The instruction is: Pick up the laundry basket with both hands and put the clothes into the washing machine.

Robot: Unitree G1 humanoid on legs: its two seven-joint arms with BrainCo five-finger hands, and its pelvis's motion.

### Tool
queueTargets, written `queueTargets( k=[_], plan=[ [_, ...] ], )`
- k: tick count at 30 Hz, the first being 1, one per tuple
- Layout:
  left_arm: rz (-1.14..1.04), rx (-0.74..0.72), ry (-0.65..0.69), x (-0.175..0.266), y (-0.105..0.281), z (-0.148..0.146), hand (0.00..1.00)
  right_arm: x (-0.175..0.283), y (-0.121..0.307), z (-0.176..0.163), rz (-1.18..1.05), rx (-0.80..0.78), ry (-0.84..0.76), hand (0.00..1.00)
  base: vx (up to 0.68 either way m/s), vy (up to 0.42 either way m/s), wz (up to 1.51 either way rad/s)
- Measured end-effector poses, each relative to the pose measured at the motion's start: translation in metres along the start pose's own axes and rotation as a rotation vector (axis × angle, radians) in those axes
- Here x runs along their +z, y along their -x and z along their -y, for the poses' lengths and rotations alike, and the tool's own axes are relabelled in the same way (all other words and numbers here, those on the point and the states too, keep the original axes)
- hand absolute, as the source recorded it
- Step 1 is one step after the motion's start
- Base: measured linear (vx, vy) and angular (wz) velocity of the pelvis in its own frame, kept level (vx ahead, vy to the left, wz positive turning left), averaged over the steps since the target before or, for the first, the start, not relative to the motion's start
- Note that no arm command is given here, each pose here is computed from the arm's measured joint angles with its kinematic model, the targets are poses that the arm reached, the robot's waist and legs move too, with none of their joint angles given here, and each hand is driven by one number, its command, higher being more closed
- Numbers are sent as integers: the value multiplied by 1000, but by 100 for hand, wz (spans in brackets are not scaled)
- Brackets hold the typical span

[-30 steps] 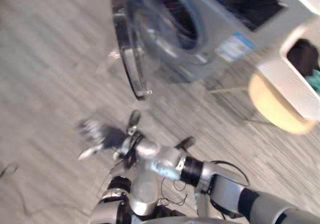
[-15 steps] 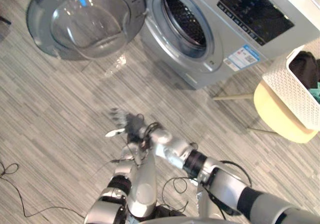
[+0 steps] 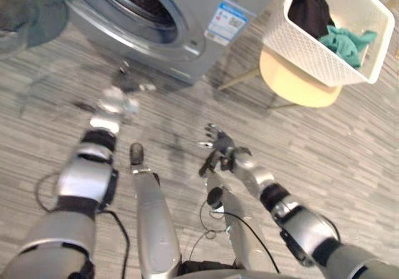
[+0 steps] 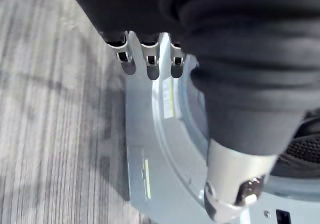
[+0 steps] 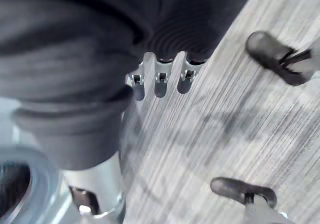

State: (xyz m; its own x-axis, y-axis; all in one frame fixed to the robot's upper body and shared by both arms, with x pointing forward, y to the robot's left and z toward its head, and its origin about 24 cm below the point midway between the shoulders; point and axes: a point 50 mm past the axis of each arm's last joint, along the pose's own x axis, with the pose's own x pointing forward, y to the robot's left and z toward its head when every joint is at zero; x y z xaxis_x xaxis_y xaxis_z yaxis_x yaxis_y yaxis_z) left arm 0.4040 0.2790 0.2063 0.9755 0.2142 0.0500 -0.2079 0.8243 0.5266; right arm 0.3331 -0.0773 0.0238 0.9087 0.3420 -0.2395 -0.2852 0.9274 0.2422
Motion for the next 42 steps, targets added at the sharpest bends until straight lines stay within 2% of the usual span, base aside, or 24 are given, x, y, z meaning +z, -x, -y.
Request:
queueTargets(
  k=[4,7,12,19,21,29,35,37,40,42],
  plan=[
    [52,77,-105,29,1,-53,0,-5,28,37,88,-126,-155,0,10,35,-36],
    [107,127,-103,44,4,-67,0,-26,54,72,90,-282,-256,0,46,32,-4],
    [139,248,-105,51,11,-96,0,-68,87,99,19,-450,-345,0,57,49,-1],
    [43,327,-183,20,30,-137,0,-96,110,109,-47,-518,-402,0,55,51,-8],
    [56,310,-204,23,30,-136,0,-94,109,108,-38,-498,-400,0,67,63,-2],
    [71,432,-258,35,39,-153,0,-92,109,107,-23,-494,-407,0,64,44,-6],
    [76,426,-254,36,36,-147,0,-106,113,108,-83,-514,-426,0,63,48,1],
    [71,381,-231,31,29,-130,0,-112,116,110,-117,-529,-447,0,73,69,9],
    [38,259,-152,10,18,-86,0,-120,126,123,-139,-590,-480,0,77,107,12],
    [-19,154,-68,-22,18,-53,0,-120,136,140,-139,-671,-492,0,65,130,-12]
  ],
)
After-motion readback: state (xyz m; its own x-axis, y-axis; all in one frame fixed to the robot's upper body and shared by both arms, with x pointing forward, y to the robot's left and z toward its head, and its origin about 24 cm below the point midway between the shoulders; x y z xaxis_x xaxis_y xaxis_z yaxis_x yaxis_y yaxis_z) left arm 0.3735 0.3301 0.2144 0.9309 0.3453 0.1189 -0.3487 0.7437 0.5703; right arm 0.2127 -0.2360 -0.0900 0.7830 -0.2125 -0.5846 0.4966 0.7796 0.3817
